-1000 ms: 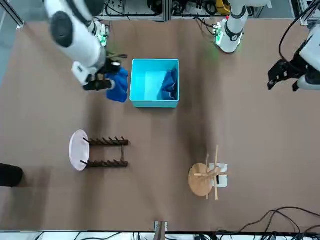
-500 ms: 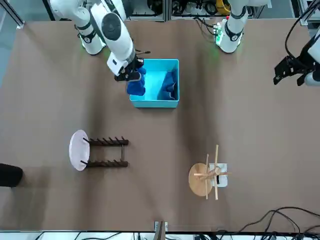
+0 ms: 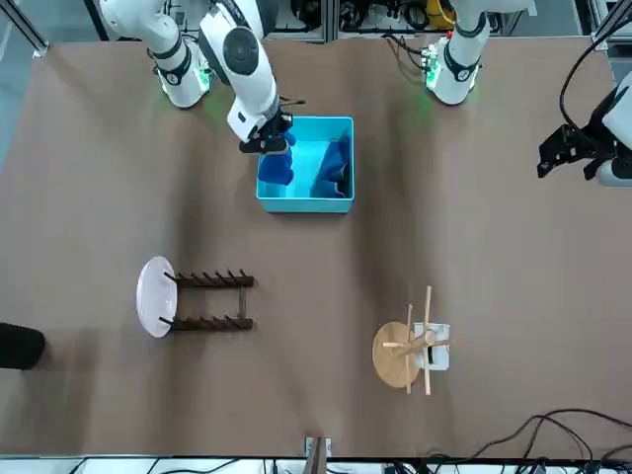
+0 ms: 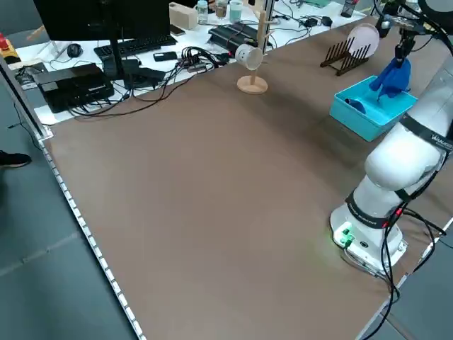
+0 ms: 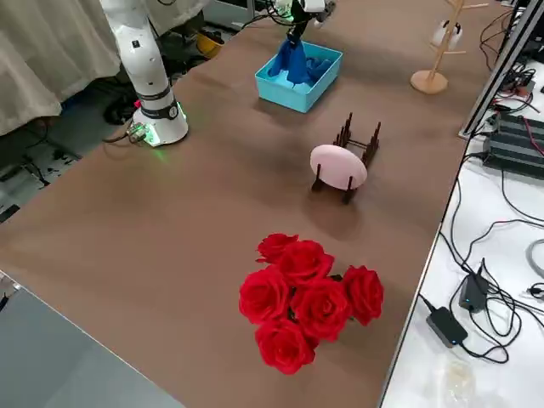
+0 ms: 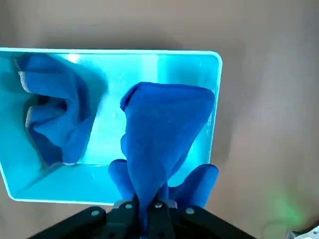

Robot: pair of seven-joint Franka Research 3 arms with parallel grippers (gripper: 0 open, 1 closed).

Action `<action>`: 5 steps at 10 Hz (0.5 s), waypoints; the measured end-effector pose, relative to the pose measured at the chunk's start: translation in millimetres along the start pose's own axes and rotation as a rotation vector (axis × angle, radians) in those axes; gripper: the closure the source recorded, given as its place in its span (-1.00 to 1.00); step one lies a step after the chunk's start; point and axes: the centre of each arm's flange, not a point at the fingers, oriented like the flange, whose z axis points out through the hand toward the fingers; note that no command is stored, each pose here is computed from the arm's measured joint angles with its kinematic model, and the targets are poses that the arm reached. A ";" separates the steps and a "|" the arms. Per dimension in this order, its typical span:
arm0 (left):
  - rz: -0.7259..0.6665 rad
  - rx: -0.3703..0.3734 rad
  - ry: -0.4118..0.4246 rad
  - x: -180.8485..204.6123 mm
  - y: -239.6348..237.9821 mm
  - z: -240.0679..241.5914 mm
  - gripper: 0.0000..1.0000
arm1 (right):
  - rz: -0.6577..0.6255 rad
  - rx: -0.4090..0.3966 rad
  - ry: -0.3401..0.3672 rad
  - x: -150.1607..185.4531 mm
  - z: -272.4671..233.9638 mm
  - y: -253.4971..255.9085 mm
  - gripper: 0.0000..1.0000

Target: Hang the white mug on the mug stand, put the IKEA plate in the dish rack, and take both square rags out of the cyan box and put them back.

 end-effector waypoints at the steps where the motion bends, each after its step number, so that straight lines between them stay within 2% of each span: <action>1: 0.000 0.000 0.005 0.6 0.1 -0.2 -1.00 | 0.002 0.005 0.007 -0.2 1.2 -0.9 0.90; 5: 0.002 0.000 0.006 2.8 1.2 2.0 -1.00 | 0.004 0.010 0.030 -10.6 24.5 -6.4 0.87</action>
